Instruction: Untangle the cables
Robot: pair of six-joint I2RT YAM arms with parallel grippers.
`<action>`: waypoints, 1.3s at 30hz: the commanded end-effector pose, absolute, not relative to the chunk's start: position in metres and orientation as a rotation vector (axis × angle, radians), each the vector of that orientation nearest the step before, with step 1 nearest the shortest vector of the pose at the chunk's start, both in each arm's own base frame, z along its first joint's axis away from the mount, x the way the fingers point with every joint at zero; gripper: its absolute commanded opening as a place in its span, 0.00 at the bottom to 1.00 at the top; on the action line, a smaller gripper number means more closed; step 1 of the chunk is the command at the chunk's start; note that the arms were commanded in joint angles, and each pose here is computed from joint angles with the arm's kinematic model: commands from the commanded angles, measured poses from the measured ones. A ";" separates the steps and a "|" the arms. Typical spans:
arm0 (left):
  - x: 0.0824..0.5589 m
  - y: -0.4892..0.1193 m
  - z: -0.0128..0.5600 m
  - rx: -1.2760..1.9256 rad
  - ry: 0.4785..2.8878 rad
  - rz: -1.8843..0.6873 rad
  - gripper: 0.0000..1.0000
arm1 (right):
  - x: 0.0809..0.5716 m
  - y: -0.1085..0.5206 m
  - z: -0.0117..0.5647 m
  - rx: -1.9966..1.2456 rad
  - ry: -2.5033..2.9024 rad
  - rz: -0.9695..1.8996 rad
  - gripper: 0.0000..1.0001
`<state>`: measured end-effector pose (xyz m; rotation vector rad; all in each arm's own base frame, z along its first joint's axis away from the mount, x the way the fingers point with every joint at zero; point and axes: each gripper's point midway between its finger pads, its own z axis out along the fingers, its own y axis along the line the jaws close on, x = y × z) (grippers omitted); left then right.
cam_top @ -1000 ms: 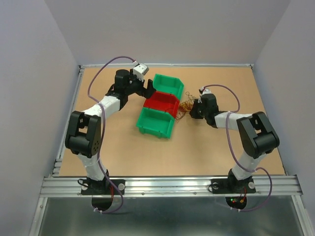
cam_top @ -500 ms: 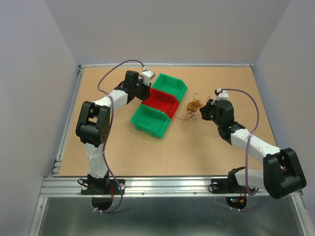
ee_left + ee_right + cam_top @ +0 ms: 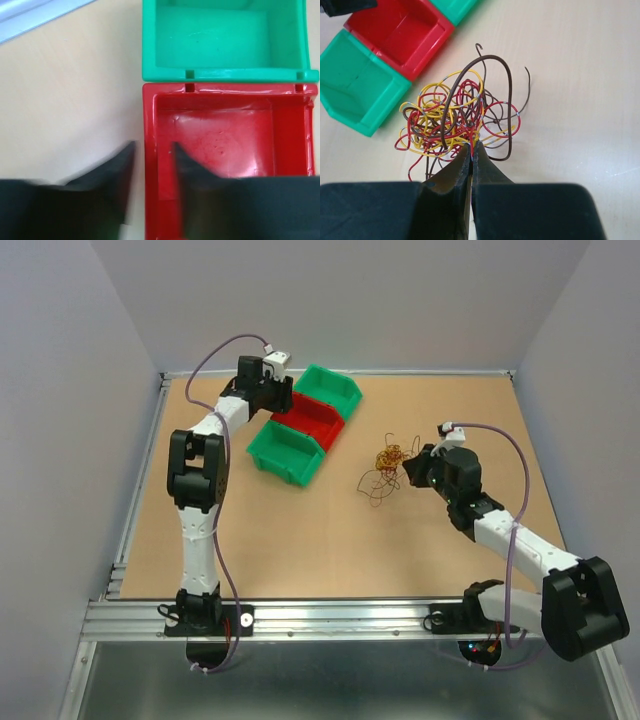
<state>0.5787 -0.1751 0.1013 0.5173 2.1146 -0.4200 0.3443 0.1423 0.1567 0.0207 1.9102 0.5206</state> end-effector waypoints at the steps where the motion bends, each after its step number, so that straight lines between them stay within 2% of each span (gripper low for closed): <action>1: 0.592 -0.173 0.194 0.496 1.922 -0.398 0.89 | 0.338 0.171 0.169 -0.126 1.844 0.671 0.01; 2: 0.585 -0.171 0.193 0.516 1.926 -0.391 0.96 | 0.334 0.176 0.170 -0.158 1.831 0.707 0.00; 3: 0.580 -0.170 0.198 0.524 1.914 -0.384 0.99 | 0.327 0.188 0.179 -0.218 1.795 0.780 0.00; 4: 0.573 -0.168 0.203 0.531 1.910 -0.379 0.99 | 0.322 0.193 0.182 -0.247 1.779 0.816 0.00; 5: 0.566 -0.165 0.237 0.531 1.832 -0.359 0.99 | 0.318 0.199 0.186 -0.277 1.764 0.852 0.00; 6: 0.554 -0.161 0.227 0.533 1.850 -0.344 0.99 | 0.309 0.208 0.189 -0.335 1.747 0.914 0.01; 7: 0.550 -0.158 0.241 0.525 1.804 -0.330 0.99 | 0.304 0.212 0.191 -0.365 1.739 0.941 0.01; 8: 0.536 -0.155 0.272 0.520 1.735 -0.317 0.99 | 0.299 0.216 0.192 -0.396 1.729 0.966 0.01; 10: 0.513 -0.153 0.266 0.525 1.721 -0.333 0.99 | 0.287 0.224 0.194 -0.471 1.708 1.020 0.06; 11: 0.499 -0.154 0.300 0.531 1.624 -0.338 0.99 | 0.283 0.226 0.195 -0.489 1.699 1.033 0.12; 12: 0.486 -0.160 0.295 0.558 1.598 -0.381 0.99 | 0.279 0.227 0.197 -0.506 1.684 1.044 0.35; 14: 0.466 -0.153 0.332 0.442 1.495 -0.420 0.99 | 0.277 0.226 0.201 -0.498 1.667 1.037 0.61; 15: 0.466 -0.136 0.316 0.315 1.526 -0.389 0.99 | 0.277 0.223 0.207 -0.481 1.646 1.024 0.76; 17: 0.455 -0.126 0.339 0.233 1.434 -0.421 0.99 | 0.275 0.220 0.207 -0.468 1.640 1.010 0.85; 18: 0.449 -0.123 0.317 0.234 1.451 -0.432 0.99 | 0.275 0.218 0.207 -0.463 1.637 1.004 0.87; 20: 0.430 -0.136 0.309 0.373 1.381 -0.522 0.99 | 0.273 0.216 0.208 -0.457 1.627 0.990 0.89; 22: 0.403 -0.179 0.309 0.591 1.318 -0.628 0.99 | 0.273 0.214 0.207 -0.449 1.634 0.983 0.89; 25: 0.391 -0.212 0.286 0.758 1.360 -0.436 0.99 | 0.277 0.211 0.203 -0.421 1.676 0.960 0.89; 26: 0.365 -0.242 0.286 0.840 1.316 -0.457 0.99 | 0.278 0.210 0.201 -0.408 1.694 0.952 0.89; 29: 0.329 -0.267 0.263 1.003 1.276 -0.473 0.99 | 0.283 0.201 0.197 -0.357 1.738 0.893 0.87; 32: 0.312 -0.280 0.242 1.136 1.300 -0.488 0.99 | 0.287 0.185 0.190 -0.278 1.771 0.803 0.86; 39: 0.320 -0.286 0.193 1.238 1.472 -0.423 0.99 | 0.285 0.171 0.203 -0.204 1.715 0.753 0.85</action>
